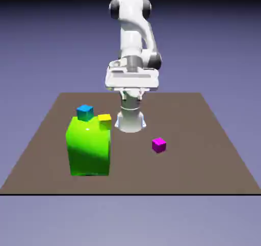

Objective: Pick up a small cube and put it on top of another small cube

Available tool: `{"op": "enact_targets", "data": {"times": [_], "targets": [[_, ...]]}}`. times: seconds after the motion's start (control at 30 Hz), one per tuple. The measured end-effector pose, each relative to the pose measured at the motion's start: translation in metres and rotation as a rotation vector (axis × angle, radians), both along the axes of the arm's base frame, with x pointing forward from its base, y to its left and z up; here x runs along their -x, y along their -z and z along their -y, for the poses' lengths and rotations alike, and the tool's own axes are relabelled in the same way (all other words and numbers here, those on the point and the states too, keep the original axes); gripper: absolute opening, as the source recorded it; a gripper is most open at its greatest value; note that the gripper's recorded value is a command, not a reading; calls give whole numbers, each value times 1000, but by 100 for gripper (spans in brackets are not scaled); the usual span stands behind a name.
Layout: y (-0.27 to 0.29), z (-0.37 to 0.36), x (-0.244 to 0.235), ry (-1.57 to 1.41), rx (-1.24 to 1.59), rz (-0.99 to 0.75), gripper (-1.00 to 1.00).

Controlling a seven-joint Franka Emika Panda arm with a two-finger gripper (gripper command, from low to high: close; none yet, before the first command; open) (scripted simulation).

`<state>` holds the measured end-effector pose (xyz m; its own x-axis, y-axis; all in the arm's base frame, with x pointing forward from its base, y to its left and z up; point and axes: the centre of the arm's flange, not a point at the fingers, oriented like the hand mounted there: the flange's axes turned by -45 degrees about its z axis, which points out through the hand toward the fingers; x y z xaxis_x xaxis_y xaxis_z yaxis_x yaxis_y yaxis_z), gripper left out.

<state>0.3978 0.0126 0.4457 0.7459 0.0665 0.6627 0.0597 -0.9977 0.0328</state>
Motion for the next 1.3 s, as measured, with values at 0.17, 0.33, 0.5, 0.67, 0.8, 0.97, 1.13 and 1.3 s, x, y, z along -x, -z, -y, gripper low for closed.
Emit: {"op": "enact_targets", "data": {"times": [0.17,0.33,0.5,0.67,0.8,0.97,1.13,1.3], "targets": [[56,-34,-26,-57,30,-295,0],[115,-70,-38,-108,76,-588,0],[173,-106,-35,-157,141,-876,0],[229,-138,-20,-196,222,-1160,0],[270,-162,-1,-227,302,-1382,0],[314,-188,31,-262,421,-1651,0],[364,-183,75,-277,484,-1776,0],[364,-183,76,-276,482,-1776,-100]]}}
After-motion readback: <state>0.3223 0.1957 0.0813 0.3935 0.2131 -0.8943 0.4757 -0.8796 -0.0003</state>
